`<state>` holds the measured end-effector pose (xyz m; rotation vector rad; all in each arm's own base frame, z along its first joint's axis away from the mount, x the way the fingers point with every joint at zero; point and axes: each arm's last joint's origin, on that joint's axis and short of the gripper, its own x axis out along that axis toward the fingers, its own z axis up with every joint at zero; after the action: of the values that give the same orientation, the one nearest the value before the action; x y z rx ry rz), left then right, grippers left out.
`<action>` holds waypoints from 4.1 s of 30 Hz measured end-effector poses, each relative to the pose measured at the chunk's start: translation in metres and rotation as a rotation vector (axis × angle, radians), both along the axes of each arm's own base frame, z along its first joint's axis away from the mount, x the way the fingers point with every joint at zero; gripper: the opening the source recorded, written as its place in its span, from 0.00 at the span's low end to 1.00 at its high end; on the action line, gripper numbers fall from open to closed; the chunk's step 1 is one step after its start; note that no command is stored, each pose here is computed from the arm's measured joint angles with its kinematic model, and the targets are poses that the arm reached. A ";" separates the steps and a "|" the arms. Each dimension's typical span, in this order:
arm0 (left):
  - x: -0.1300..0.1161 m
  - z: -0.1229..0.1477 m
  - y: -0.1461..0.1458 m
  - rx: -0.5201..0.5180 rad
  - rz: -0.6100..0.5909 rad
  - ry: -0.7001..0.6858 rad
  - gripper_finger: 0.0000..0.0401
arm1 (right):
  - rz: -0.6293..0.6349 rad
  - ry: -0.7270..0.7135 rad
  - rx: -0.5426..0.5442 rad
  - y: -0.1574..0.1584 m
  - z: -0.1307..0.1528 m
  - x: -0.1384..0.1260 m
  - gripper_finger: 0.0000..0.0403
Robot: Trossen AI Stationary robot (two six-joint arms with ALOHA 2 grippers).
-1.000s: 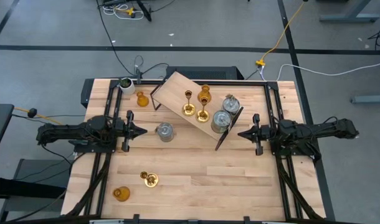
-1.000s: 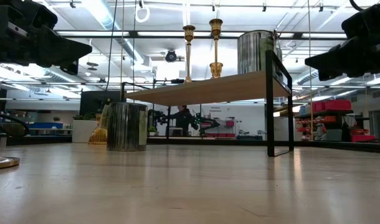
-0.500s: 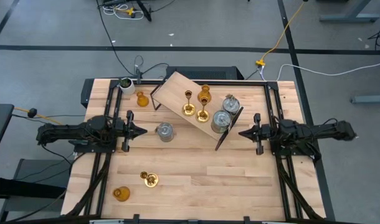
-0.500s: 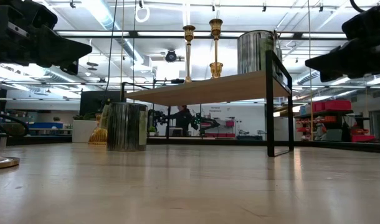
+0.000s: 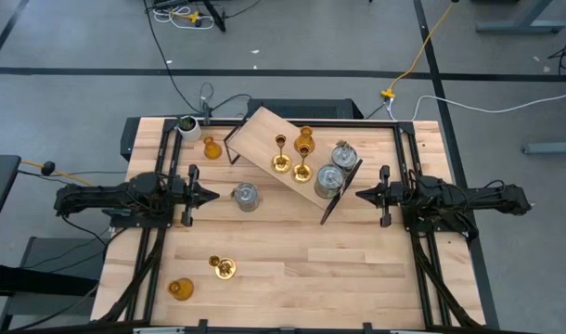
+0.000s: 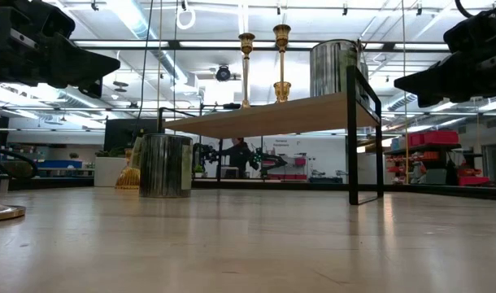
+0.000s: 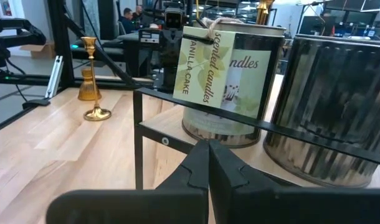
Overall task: Pick & Place candle stick holders
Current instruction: Adjust the gold candle holders on the shelf
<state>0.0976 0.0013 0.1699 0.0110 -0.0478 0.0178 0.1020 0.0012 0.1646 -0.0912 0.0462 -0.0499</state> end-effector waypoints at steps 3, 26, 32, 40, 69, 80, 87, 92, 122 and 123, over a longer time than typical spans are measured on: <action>0.000 0.000 0.000 0.000 0.000 0.000 0.03 | 0.000 0.000 0.000 0.000 0.000 0.000 0.01; 0.000 0.000 0.000 0.000 0.000 0.000 0.03 | -0.001 0.000 0.000 0.000 0.000 0.000 0.01; 0.000 0.000 0.000 0.000 0.000 0.000 0.03 | -0.001 0.000 0.000 0.000 0.000 0.000 0.01; 0.000 0.000 0.000 0.000 0.000 0.000 0.03 | 0.000 0.000 0.000 0.000 0.000 0.000 0.01; 0.000 0.001 0.000 0.000 0.000 -0.007 0.03 | -0.001 0.000 0.000 0.000 0.000 0.000 0.01; -0.002 0.015 0.000 -0.151 -0.023 -0.158 0.03 | -0.001 0.000 0.000 0.000 0.000 0.000 0.01; -0.005 0.026 -0.002 -0.169 -0.097 -0.193 0.03 | -0.001 0.000 0.000 0.000 0.000 0.000 0.01; -0.006 0.038 -0.001 -0.174 -0.063 -0.210 0.03 | -0.001 0.000 0.000 0.000 0.000 0.000 0.01; 0.061 0.102 0.003 -0.186 0.085 0.030 0.25 | -0.001 0.000 0.000 0.000 0.000 0.000 0.01; 0.063 0.104 0.003 -0.186 0.086 0.035 0.29 | -0.001 0.000 0.000 0.000 0.000 0.000 0.01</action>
<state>0.1609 0.0046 0.2738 -0.1725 -0.0104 0.1076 0.1021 0.0011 0.1648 -0.0906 0.0463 -0.0507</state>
